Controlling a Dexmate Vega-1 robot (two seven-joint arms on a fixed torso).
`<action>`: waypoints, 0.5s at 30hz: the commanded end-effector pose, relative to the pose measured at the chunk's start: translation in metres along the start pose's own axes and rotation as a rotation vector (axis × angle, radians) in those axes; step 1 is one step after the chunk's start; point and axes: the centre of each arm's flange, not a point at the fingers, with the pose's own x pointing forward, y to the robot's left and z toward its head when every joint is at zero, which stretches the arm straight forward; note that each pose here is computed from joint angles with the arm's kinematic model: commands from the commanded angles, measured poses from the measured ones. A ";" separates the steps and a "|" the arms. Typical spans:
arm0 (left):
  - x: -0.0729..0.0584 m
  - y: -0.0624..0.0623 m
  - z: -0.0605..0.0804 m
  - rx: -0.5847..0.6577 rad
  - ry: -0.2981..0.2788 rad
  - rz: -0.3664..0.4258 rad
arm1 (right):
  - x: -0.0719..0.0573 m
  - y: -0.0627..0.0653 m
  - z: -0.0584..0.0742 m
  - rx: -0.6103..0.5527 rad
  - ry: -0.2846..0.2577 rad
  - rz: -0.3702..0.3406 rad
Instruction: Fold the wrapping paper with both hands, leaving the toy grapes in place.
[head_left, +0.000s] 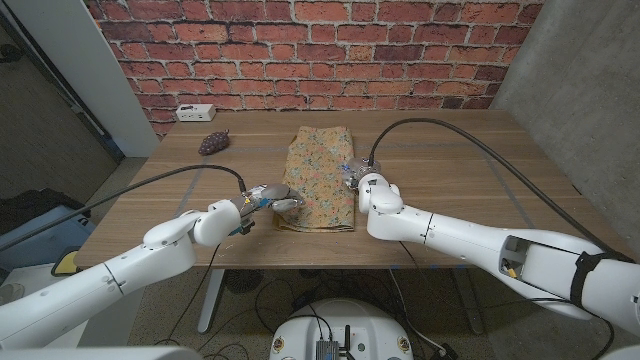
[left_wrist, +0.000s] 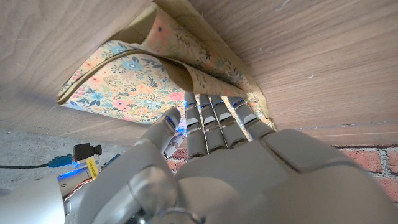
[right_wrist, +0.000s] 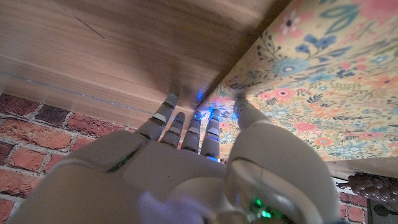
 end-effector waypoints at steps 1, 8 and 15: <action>0.002 -0.001 0.004 0.012 -0.018 -0.015 | -0.006 -0.031 0.002 0.054 -0.027 -0.149; 0.002 -0.003 0.007 0.011 -0.024 -0.017 | -0.006 -0.051 0.008 0.068 -0.046 -0.225; -0.002 -0.006 0.009 0.007 -0.023 -0.017 | 0.002 -0.065 0.013 0.068 -0.060 -0.255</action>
